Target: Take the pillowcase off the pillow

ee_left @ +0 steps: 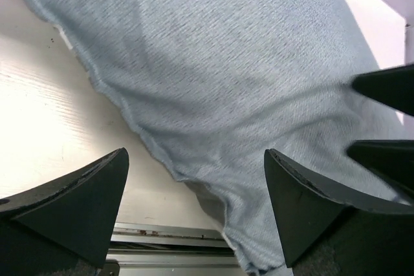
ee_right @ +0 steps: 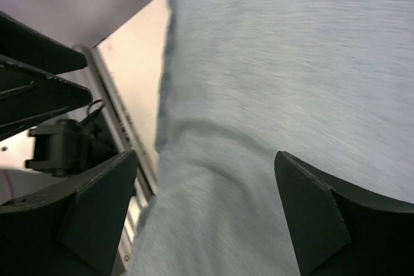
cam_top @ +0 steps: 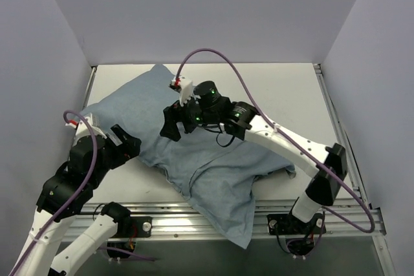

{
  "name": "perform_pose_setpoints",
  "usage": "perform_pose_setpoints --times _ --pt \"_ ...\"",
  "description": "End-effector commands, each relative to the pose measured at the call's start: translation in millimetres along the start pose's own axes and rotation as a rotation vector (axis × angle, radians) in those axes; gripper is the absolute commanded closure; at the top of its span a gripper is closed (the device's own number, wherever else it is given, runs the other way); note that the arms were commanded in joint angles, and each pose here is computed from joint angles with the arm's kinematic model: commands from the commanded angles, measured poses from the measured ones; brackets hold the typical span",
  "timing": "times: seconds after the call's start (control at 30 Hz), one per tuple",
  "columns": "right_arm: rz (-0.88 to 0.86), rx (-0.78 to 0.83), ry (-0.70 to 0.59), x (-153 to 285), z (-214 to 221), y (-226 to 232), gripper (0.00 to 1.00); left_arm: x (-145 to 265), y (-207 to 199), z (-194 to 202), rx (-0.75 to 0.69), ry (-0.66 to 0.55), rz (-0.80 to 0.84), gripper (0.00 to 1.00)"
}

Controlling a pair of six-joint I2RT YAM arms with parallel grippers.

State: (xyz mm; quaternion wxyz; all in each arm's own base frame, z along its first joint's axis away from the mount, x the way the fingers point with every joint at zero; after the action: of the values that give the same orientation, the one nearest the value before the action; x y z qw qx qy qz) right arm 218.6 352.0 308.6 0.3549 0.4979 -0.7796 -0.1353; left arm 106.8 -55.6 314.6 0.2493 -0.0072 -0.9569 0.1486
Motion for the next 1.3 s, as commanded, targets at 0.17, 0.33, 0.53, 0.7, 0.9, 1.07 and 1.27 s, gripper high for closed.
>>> perform_pose_setpoints --times 0.17,0.33,0.53,0.7,0.9,1.07,1.27 --pt "0.453 -0.093 -0.232 82 9 -40 0.1 -42 -18 4 -0.033 0.047 0.025 0.06" --pt "0.552 -0.211 -0.201 102 55 -77 0.1 -71 -21 23 -0.011 0.106 0.003 0.06" --pt "0.547 -0.304 -0.159 89 109 -101 0.11 -97 -12 44 0.056 0.118 -0.079 0.06" --pt "0.544 -0.298 -0.183 61 112 -119 0.12 -126 6 43 0.109 0.111 -0.142 0.06" --pt "0.578 -0.233 -0.228 20 89 -136 0.12 -160 19 8 0.122 0.092 -0.114 0.06" --pt "0.612 -0.217 -0.294 1 64 -141 0.12 -168 9 -30 0.035 0.063 -0.022 0.06" --pt "0.649 -0.176 -0.366 9 28 -131 0.12 -138 -8 -58 -0.084 0.0 0.134 0.06"
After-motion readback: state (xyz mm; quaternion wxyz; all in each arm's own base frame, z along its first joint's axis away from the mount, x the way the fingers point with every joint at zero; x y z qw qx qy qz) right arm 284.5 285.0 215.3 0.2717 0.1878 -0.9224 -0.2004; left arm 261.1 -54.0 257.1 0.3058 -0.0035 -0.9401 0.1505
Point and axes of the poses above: each gripper's point midway between its finger pads, its own x axis back along the fingers, its own y axis along the line the jaws close on, z = x × y, the point moved 9 cm from there along x, back along the fingers, and after that the axes turned 15 degrees about -x, right-handed, at the moved point
